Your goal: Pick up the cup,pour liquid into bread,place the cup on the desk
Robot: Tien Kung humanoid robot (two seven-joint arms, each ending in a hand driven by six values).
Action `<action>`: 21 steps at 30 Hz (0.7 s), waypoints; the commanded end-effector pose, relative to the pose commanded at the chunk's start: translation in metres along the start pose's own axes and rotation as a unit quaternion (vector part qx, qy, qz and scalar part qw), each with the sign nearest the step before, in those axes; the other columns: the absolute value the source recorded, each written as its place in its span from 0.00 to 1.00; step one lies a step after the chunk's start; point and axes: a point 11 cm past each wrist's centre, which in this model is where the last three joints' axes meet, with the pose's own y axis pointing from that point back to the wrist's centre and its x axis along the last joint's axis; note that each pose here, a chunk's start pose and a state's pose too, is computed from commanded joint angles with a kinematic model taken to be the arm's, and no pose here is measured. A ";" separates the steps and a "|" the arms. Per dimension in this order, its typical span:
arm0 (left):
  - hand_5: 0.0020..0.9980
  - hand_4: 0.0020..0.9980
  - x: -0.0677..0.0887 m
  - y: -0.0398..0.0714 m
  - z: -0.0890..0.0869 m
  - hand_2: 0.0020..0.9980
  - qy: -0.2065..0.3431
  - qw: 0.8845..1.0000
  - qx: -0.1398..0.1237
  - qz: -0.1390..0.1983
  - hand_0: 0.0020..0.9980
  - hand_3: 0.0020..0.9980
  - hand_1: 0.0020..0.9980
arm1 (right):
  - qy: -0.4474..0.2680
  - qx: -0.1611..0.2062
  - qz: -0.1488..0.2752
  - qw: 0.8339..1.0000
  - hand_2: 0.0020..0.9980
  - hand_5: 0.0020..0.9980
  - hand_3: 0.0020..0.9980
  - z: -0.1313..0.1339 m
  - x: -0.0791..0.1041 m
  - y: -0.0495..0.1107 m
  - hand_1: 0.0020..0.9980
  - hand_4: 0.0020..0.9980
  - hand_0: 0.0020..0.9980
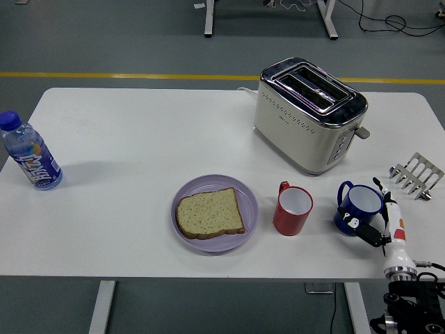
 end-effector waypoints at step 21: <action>1.00 0.25 0.000 0.000 0.000 0.69 -0.004 1.000 0.001 0.001 0.68 0.54 0.69 | 0.011 0.002 0.006 1.000 0.97 0.00 1.00 0.001 0.007 0.003 0.85 0.98 0.96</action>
